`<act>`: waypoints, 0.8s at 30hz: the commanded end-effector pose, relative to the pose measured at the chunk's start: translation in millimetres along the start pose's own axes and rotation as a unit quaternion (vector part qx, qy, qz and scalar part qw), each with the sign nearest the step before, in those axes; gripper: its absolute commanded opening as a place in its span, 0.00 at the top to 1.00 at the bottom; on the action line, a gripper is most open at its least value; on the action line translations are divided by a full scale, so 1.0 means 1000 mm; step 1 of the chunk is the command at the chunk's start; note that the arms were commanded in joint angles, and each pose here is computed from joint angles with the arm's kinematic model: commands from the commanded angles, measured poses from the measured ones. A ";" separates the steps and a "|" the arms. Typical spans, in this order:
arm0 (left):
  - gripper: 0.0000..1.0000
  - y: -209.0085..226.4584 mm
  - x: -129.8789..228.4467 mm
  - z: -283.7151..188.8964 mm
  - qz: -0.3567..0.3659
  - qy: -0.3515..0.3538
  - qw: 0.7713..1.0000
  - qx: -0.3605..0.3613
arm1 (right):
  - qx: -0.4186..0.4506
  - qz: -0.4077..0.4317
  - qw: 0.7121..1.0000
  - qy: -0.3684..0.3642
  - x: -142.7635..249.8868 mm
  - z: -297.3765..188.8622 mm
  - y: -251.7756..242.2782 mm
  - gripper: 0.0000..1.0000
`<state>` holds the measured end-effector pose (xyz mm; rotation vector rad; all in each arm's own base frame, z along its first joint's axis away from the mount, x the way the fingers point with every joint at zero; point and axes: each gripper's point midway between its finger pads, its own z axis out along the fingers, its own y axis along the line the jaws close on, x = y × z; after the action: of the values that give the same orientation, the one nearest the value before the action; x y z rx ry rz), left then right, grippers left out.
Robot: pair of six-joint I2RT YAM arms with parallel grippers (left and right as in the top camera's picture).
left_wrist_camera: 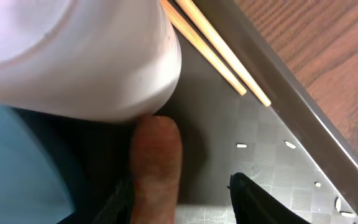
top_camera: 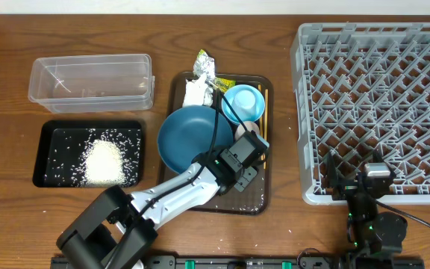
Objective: Sort waste into correct bins and load items into the dishwasher rack
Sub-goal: 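Release the bowl and grasp the carrot with the left gripper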
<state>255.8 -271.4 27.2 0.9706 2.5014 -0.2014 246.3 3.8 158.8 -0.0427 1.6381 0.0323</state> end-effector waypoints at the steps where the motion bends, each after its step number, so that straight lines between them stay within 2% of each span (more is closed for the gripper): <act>1: 0.44 0.005 -0.007 0.000 0.007 -0.007 1.000 -0.016 | 0.002 -0.004 1.000 0.001 0.001 0.000 -0.001 0.01; 10: 0.43 0.005 -0.001 0.002 0.007 0.001 1.000 -0.017 | 0.002 -0.004 1.000 0.001 0.001 0.000 -0.001 0.01; 24: 0.43 0.005 0.029 0.017 -0.017 0.057 0.998 -0.018 | 0.002 -0.004 1.000 0.001 0.001 0.000 -0.001 0.01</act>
<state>248.3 -260.3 11.3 0.9703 2.5762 -0.1487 246.3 3.8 158.8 -0.0427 1.6381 0.0323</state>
